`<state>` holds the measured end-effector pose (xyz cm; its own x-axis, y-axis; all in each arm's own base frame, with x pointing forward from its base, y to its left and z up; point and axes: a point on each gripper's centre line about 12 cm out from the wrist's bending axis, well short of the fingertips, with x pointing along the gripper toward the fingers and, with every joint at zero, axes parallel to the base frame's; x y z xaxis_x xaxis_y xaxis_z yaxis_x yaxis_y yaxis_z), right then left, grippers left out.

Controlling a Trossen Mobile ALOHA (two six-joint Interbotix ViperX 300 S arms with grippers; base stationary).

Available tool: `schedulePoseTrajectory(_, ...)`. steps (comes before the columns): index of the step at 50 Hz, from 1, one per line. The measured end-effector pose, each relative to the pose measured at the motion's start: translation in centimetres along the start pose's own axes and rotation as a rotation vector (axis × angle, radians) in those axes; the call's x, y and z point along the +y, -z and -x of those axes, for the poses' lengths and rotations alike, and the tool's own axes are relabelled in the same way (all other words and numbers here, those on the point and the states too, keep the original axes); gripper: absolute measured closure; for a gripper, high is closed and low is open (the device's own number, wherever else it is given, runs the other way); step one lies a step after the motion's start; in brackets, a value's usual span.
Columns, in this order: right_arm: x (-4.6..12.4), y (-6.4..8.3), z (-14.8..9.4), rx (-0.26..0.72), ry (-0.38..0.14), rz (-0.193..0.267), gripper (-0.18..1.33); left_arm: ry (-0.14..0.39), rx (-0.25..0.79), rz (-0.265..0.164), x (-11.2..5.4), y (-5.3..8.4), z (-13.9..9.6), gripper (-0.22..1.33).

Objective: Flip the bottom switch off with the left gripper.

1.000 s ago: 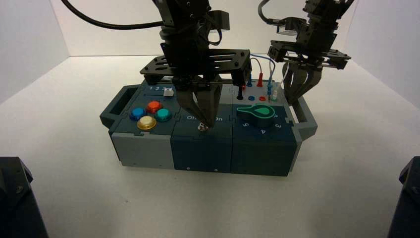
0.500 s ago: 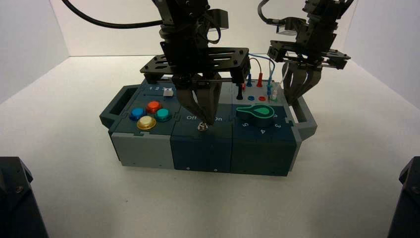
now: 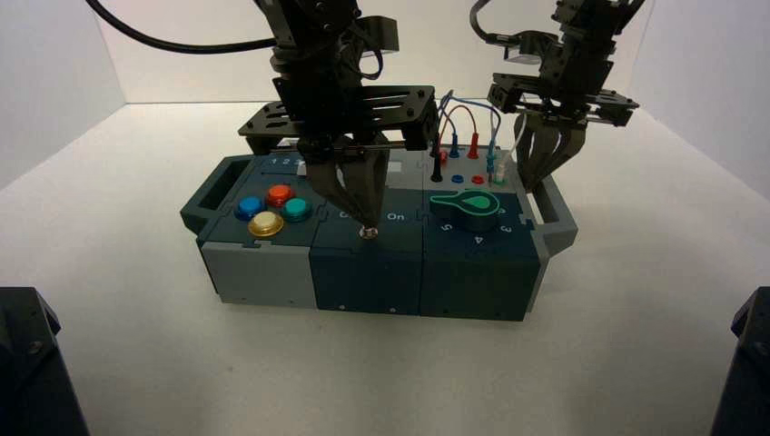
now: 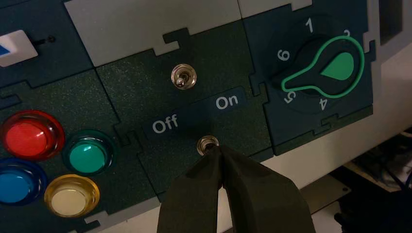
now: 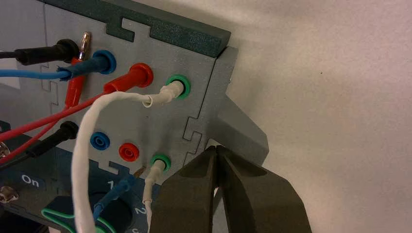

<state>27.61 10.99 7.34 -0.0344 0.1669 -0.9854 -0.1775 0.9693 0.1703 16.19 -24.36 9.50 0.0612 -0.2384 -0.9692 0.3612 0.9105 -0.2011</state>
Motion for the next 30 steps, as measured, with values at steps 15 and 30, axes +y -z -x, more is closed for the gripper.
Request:
schedulePoseTrajectory(15, 0.1, 0.3, 0.3, -0.010, -0.001, 0.004, 1.31, 0.013, -0.018, -0.037, -0.4, 0.0, 0.2, 1.28)
schedulePoseTrajectory(30, 0.1, 0.4, 1.0, -0.040, 0.003, 0.022, 1.31, 0.031, -0.014, -0.077, -1.4, 1.2, 1.4, 1.28)
